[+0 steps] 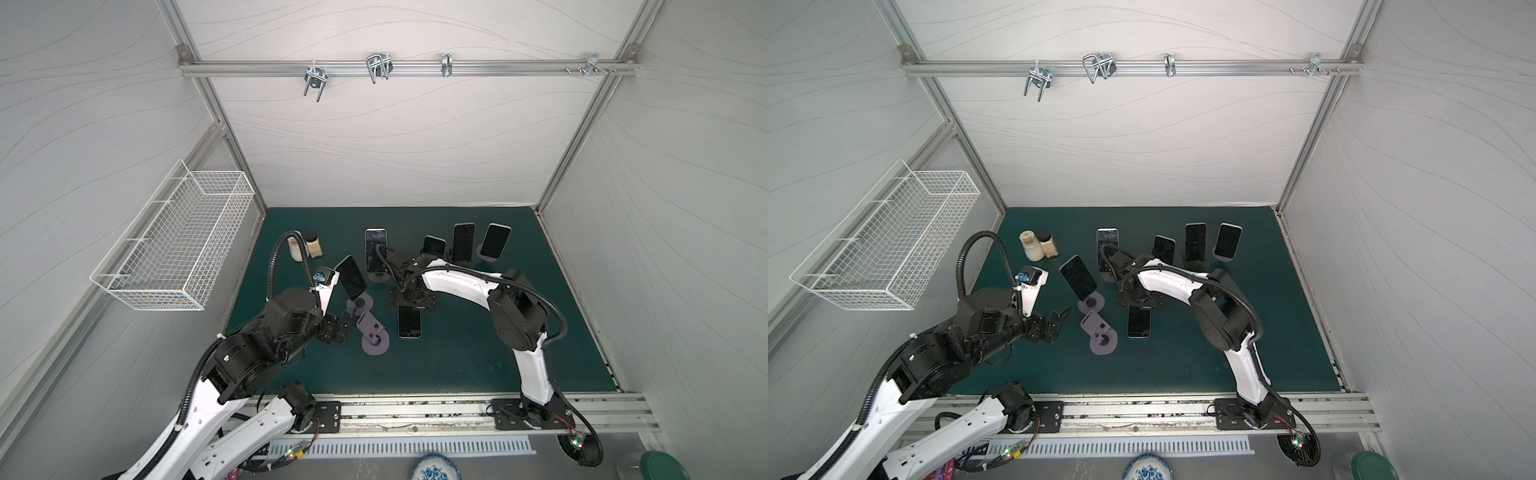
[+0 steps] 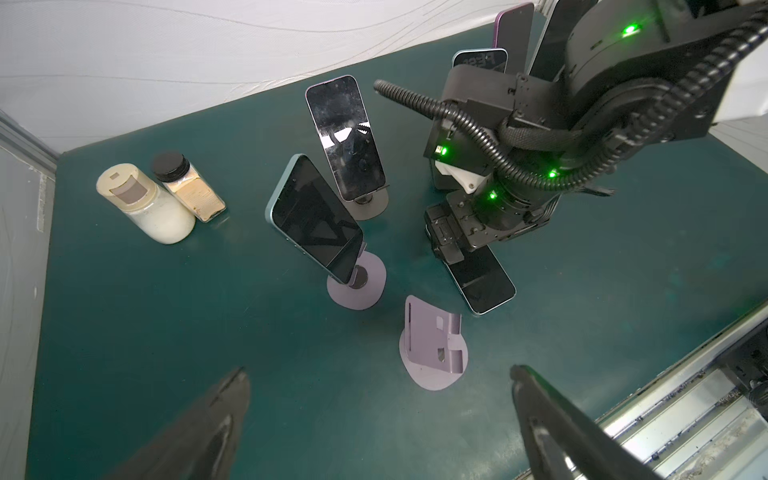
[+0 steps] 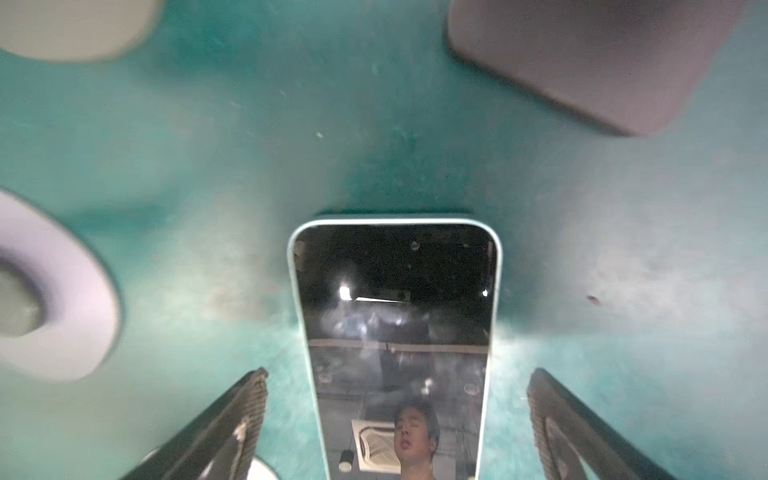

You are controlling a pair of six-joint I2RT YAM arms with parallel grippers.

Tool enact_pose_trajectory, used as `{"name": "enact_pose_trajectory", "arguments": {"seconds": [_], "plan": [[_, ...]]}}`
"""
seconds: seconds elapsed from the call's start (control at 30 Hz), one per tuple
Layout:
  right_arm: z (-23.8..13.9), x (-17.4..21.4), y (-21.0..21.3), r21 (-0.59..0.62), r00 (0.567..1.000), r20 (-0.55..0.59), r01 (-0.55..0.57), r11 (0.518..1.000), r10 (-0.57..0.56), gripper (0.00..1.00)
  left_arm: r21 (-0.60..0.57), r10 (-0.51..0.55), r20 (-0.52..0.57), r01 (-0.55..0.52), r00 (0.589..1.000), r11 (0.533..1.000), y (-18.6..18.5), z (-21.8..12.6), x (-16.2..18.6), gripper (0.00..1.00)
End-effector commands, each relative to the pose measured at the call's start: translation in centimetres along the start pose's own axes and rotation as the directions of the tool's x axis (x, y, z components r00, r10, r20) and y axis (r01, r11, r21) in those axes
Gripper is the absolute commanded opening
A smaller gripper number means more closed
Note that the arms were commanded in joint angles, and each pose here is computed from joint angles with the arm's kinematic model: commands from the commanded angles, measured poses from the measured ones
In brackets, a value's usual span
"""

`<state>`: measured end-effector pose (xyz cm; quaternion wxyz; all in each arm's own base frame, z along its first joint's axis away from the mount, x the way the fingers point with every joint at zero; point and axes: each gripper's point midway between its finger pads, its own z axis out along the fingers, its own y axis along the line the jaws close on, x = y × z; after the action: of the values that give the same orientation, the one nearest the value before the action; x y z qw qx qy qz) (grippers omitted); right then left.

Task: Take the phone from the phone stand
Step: 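Lower the teal phone flat onto the table with the right gripper, then open the right gripper to release the teal phone, then raise the right gripper away while the left arm reaches toward the black-stand phones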

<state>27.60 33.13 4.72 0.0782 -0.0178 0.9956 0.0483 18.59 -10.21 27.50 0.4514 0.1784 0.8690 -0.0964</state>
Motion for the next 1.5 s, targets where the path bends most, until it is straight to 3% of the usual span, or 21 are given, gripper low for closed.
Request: {"name": "enact_pose_trajectory", "arguments": {"seconds": [0.0,0.63,1.03,1.47], "plan": [[-2.2,0.0,-0.4,0.007,0.999,0.038,0.010,1.000,-0.010,0.99,-0.004,-0.039,0.056,0.040,0.998,0.999,0.3,-1.2,-1.3,0.99],[-8.1,0.6,-0.5,-0.033,0.986,0.160,0.058,0.998,-0.052,0.98,0.090,-0.199,0.031,0.196,0.979,0.977,-1.2,-3.0,-3.6,0.99],[-10.8,1.6,0.3,-0.126,0.973,0.200,0.146,0.981,-0.119,0.94,0.125,-0.175,-0.021,0.176,0.984,0.976,-2.6,-1.4,-4.3,0.98],[-15.2,1.6,-0.6,-0.243,0.953,0.260,0.219,0.945,-0.153,0.91,0.077,-0.240,-0.002,0.239,0.971,0.968,-2.1,0.0,-4.7,0.96]]}}
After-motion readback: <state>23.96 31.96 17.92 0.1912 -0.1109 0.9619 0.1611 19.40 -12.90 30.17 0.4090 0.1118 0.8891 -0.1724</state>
